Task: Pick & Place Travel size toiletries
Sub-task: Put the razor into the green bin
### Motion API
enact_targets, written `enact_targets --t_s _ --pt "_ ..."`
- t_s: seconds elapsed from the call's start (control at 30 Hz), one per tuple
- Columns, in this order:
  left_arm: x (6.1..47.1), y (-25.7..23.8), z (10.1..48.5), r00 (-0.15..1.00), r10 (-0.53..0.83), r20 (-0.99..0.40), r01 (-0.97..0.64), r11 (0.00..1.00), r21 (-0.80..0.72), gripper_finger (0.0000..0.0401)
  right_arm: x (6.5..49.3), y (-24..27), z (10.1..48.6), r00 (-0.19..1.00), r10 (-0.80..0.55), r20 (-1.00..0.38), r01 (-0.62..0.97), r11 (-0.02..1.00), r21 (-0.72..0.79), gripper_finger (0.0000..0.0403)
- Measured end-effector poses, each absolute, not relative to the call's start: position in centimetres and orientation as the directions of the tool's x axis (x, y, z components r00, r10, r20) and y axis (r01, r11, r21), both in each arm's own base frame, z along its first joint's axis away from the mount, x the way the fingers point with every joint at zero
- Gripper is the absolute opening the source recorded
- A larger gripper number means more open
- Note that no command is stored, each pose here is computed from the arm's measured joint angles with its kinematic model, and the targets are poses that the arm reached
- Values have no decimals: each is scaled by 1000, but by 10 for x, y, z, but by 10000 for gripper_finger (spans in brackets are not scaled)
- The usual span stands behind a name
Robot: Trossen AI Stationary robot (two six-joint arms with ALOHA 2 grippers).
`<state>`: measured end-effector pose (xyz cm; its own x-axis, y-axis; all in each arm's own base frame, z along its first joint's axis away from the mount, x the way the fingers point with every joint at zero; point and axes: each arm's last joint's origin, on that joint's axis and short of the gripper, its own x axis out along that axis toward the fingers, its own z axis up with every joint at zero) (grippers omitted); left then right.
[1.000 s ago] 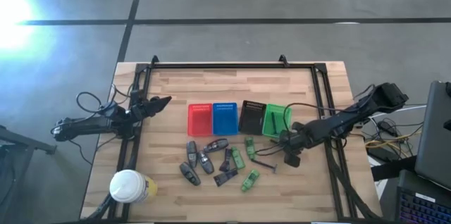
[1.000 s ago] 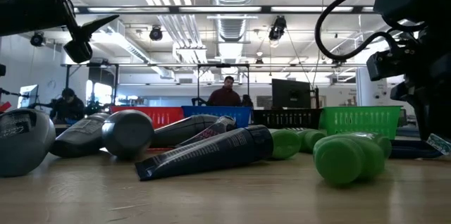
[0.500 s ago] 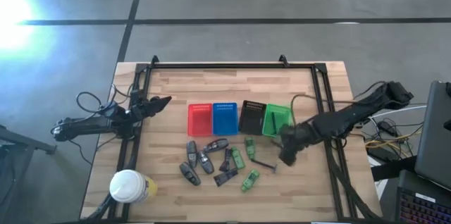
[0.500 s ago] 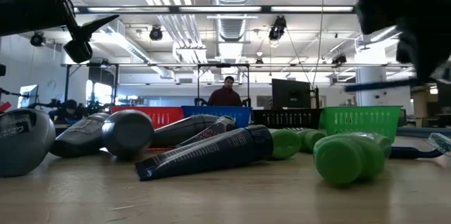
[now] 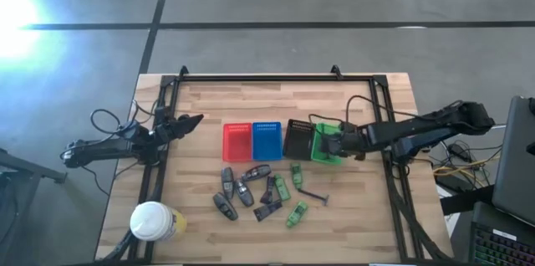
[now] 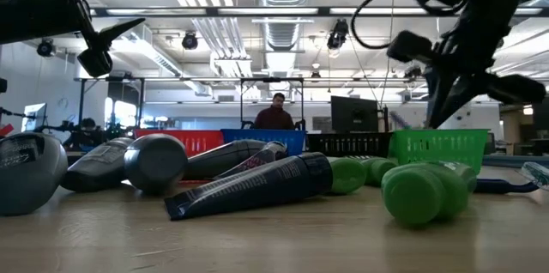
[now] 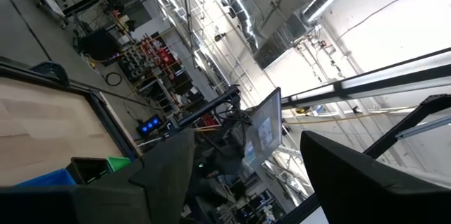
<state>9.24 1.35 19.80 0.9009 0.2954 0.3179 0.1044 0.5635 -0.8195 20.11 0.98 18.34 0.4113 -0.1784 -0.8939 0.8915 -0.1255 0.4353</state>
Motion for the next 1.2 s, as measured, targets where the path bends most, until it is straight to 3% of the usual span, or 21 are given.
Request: enact_targets --t_s 0.2,0.3,0.4,0.53,0.67,0.9,1.03,1.2 --pt "92 14 198 901 296 317 104 564 -819 266 218 6 173 334 -156 -929 928 -120 354 34" --pt "92 13 198 901 295 318 104 563 -819 266 228 11 180 335 -108 -936 940 -35 340 61" --pt "92 13 198 901 296 318 104 563 -820 266 237 20 200 362 -90 -928 925 163 344 96" --pt "92 13 198 901 295 317 104 564 -819 266 252 43 231 450 26 -893 713 591 377 140" --pt "92 13 198 901 295 318 104 564 -819 266 265 71 230 382 136 -914 496 804 327 173" --pt "92 13 198 901 296 317 104 564 -819 266 297 109 200 191 104 -976 390 905 173 229" --pt "92 14 198 901 296 318 104 564 -820 266 311 130 190 170 79 -982 287 950 125 254" --pt "92 13 198 901 295 317 104 564 -819 266 315 143 166 103 20 -995 328 943 53 259"
